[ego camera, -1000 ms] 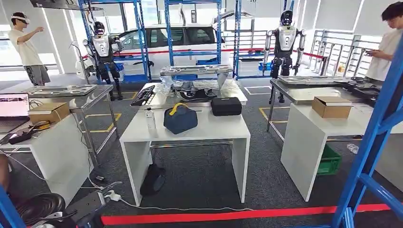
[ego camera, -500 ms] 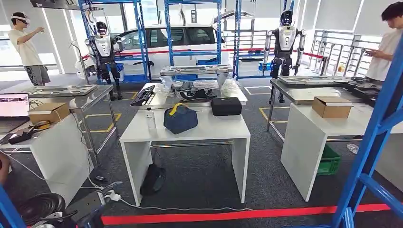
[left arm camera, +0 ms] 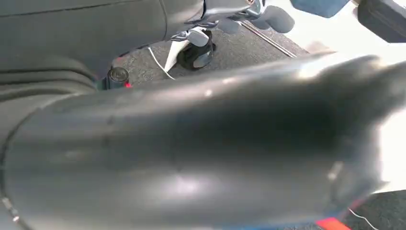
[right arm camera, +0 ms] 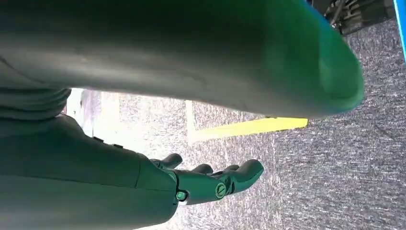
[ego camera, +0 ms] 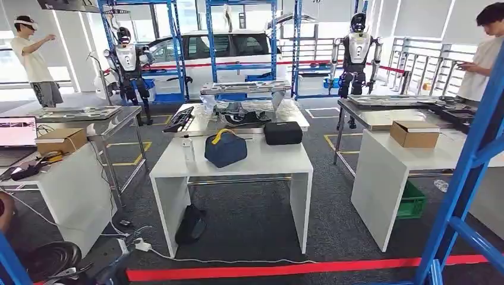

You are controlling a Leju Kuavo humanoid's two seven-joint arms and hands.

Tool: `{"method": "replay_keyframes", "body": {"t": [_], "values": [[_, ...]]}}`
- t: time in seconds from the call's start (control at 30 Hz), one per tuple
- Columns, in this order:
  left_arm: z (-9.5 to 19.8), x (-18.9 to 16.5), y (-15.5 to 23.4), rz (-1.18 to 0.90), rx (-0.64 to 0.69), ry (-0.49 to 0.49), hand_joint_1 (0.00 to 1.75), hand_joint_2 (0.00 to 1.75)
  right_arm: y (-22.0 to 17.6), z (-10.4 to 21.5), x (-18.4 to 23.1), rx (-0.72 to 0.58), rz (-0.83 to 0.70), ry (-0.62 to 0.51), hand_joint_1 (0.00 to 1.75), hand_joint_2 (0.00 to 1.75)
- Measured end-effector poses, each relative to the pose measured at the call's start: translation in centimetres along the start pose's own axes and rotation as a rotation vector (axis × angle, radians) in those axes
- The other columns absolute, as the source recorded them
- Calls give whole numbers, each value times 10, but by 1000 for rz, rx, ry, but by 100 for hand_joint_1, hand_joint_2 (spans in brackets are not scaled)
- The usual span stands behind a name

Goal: Take the parts from the cabinet and place them on the table.

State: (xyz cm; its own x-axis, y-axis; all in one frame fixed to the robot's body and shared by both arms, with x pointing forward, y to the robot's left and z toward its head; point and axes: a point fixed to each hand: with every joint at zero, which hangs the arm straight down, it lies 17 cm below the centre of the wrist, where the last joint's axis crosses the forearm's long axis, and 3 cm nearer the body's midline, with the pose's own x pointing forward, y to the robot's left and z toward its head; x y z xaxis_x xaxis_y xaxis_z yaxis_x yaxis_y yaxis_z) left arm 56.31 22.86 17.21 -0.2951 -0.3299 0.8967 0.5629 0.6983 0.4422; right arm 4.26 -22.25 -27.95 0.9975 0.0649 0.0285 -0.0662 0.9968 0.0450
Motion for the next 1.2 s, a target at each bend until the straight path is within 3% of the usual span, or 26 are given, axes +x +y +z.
{"method": "replay_keyframes", "body": {"t": [1.2], "values": [[0,10,8,36,41,-55,0,0,-1,0,0,-2,-19,0,0,0]]}}
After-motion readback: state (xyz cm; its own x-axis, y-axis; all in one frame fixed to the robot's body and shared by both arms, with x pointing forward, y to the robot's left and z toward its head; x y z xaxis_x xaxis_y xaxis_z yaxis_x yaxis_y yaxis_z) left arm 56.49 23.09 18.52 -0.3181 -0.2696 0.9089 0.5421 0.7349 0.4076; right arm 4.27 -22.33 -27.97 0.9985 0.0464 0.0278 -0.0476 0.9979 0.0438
